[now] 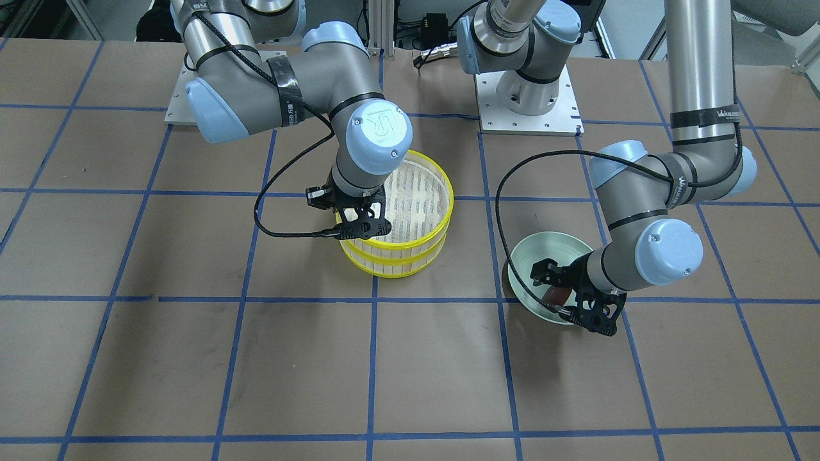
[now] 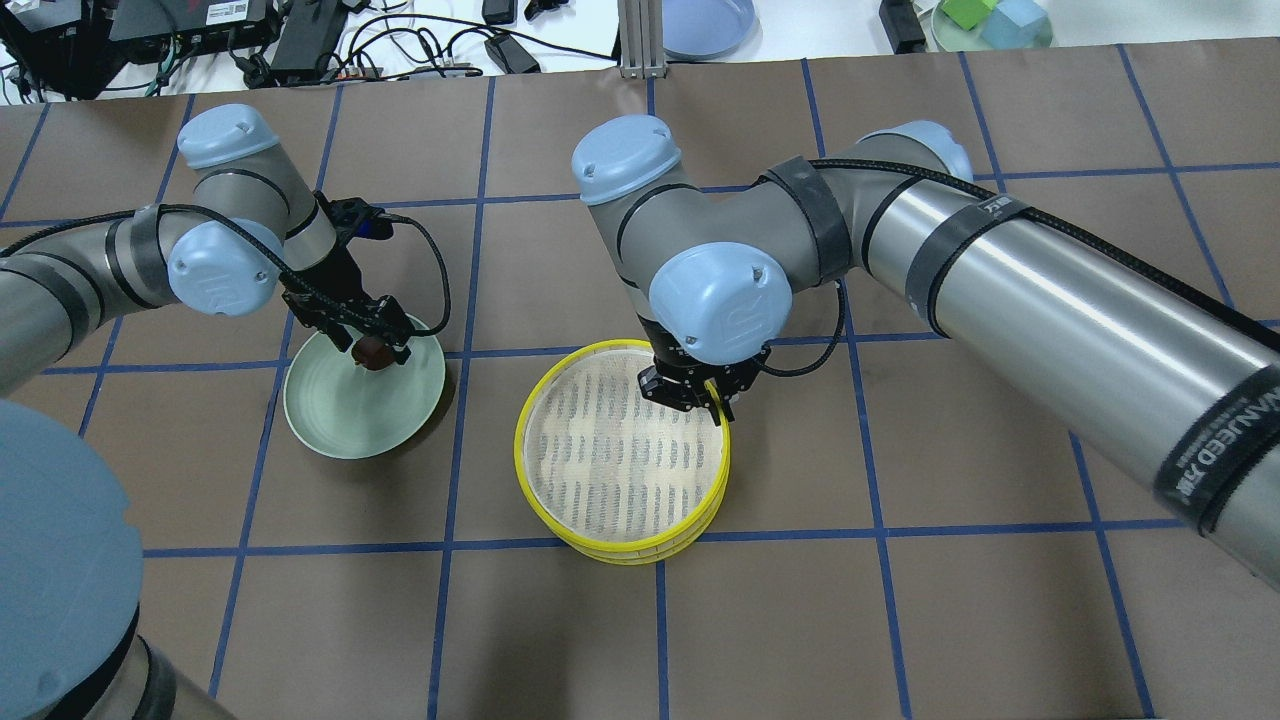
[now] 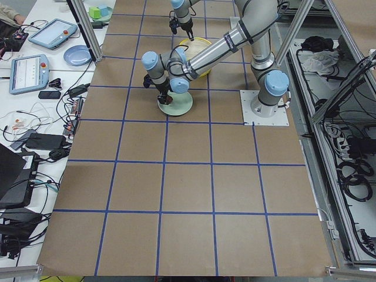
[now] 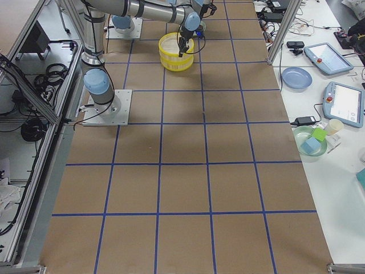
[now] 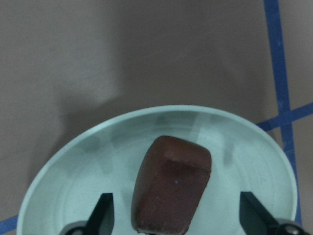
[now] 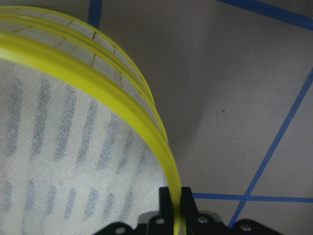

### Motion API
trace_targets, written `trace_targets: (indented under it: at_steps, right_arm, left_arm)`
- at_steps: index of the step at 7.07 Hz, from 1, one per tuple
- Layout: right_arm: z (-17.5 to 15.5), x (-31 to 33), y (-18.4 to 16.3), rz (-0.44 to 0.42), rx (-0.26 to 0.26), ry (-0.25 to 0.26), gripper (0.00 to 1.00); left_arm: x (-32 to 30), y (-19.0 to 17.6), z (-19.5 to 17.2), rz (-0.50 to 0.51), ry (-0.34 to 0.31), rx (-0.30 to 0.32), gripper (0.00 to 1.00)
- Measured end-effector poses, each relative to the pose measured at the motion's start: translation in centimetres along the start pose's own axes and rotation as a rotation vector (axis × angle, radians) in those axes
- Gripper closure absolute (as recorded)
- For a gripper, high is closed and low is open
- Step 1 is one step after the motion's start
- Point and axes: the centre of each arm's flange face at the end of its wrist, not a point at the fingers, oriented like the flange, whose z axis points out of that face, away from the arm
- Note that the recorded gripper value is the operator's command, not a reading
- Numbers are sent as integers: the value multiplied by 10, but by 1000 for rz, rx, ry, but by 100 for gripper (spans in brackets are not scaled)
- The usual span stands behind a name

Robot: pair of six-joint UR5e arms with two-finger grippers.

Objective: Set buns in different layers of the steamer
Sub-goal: 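Grasp brown bun with left gripper while right gripper releases tier and rises, then carry brown bun with left gripper into top steamer tier and release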

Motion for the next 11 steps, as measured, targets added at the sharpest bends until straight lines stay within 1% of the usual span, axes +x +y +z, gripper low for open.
trace_targets:
  at_steps: [1, 3, 4, 5, 6, 7, 8, 9, 10, 11]
  right_arm:
    - [3, 0, 1, -2, -5, 2, 1]
    - [2, 0, 1, -3, 6, -1, 0]
    - [-11, 5, -1, -3, 45, -11, 0]
    - [-34, 16, -2, -14, 106, -32, 0]
    - [-68, 38, 0, -16, 181, -57, 0]
    - [-102, 63, 9, 5, 242, -78, 0]
    - [-130, 90, 25, 38, 285, -105, 0]
    - [-154, 118, 44, 79, 316, -149, 0]
    - [-170, 141, 61, 109, 332, -190, 0]
    - [-179, 160, 76, 126, 349, -212, 0]
  left_arm:
    - [-2, 0, -1, 2, -4, 3, 100]
    - [-3, -1, -4, -1, -7, 14, 100]
    - [-2, -1, -11, -3, -13, 27, 100]
    - [2, 0, -23, 1, -25, 45, 100]
    - [9, 4, -43, 5, -37, 60, 100]
    - [19, 12, -68, -9, -40, 65, 100]
    - [37, 22, -96, -46, -30, 63, 100]
    - [71, 33, -126, -94, -10, 56, 100]
    - [116, 42, -147, -148, 5, 58, 100]
    - [174, 48, -159, -207, 17, 69, 100]
